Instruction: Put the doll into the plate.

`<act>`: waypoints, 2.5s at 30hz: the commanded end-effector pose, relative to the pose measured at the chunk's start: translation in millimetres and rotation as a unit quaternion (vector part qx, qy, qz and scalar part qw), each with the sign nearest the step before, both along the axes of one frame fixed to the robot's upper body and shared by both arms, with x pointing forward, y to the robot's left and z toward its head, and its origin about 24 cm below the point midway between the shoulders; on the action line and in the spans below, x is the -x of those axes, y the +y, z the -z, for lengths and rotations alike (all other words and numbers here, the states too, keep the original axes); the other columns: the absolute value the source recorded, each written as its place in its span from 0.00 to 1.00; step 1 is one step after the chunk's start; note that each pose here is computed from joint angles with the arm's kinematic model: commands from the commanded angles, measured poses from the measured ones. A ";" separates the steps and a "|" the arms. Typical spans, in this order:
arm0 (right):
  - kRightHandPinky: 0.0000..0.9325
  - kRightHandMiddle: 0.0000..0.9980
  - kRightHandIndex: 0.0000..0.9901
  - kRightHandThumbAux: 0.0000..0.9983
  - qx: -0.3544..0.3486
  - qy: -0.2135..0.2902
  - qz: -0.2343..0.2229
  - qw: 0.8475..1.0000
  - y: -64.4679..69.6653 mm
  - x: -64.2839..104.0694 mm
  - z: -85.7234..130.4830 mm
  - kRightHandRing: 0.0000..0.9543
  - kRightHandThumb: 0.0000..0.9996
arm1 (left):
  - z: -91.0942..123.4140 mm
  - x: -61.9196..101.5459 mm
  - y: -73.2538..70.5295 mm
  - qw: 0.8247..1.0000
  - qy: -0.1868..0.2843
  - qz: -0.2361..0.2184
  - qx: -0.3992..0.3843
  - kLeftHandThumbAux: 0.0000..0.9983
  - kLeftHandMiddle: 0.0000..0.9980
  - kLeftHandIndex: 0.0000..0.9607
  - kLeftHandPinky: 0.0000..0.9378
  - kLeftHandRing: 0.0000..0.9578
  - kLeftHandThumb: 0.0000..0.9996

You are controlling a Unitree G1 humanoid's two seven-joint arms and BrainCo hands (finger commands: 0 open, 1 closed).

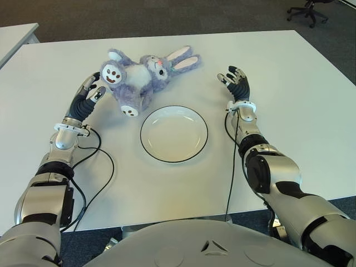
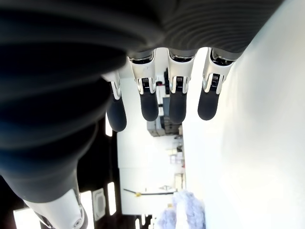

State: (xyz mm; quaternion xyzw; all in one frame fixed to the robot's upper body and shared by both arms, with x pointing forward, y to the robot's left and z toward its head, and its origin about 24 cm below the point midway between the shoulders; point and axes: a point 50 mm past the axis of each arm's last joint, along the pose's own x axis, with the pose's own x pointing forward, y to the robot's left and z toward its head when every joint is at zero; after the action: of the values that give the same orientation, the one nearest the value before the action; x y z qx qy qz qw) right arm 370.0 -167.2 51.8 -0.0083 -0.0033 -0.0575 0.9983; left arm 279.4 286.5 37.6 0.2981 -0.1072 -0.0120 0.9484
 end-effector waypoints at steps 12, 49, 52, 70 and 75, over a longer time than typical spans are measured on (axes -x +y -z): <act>0.17 0.14 0.19 0.74 -0.004 0.107 0.000 0.994 4.2 29.3 54.6 0.13 0.23 | 96.7 68.3 -56.6 0.984 0.145 -0.008 0.099 0.18 0.00 0.00 0.00 0.00 0.43; 0.21 0.16 0.21 0.74 -0.009 0.104 0.001 0.995 7.4 27.5 52.5 0.16 0.31 | 98.5 67.3 -63.9 0.980 0.182 0.058 0.053 0.12 0.00 0.00 0.00 0.00 0.35; 0.20 0.16 0.21 0.74 -0.009 0.104 0.001 0.995 7.6 27.4 52.3 0.16 0.30 | 98.0 67.0 -64.7 0.981 0.178 0.057 0.048 0.12 0.00 0.00 0.00 0.00 0.33; 0.21 0.16 0.21 0.74 -0.006 0.103 0.000 0.995 7.2 27.6 52.4 0.16 0.31 | 96.6 65.8 -70.1 0.985 0.159 0.048 0.046 0.16 0.00 0.00 0.00 0.00 0.34; 0.22 0.16 0.21 0.75 -0.007 0.103 0.000 0.995 7.2 27.7 52.4 0.17 0.34 | 95.0 65.4 -72.2 0.987 0.146 0.040 0.062 0.16 0.00 0.00 0.00 0.00 0.38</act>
State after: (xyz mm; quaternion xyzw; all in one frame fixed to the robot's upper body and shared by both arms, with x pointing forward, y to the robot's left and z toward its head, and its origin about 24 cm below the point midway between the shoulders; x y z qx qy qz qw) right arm 369.7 -165.9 51.2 -0.0135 -0.0026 -0.0590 0.9982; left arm 282.8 260.8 37.2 0.3343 -0.1320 -0.0650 0.9309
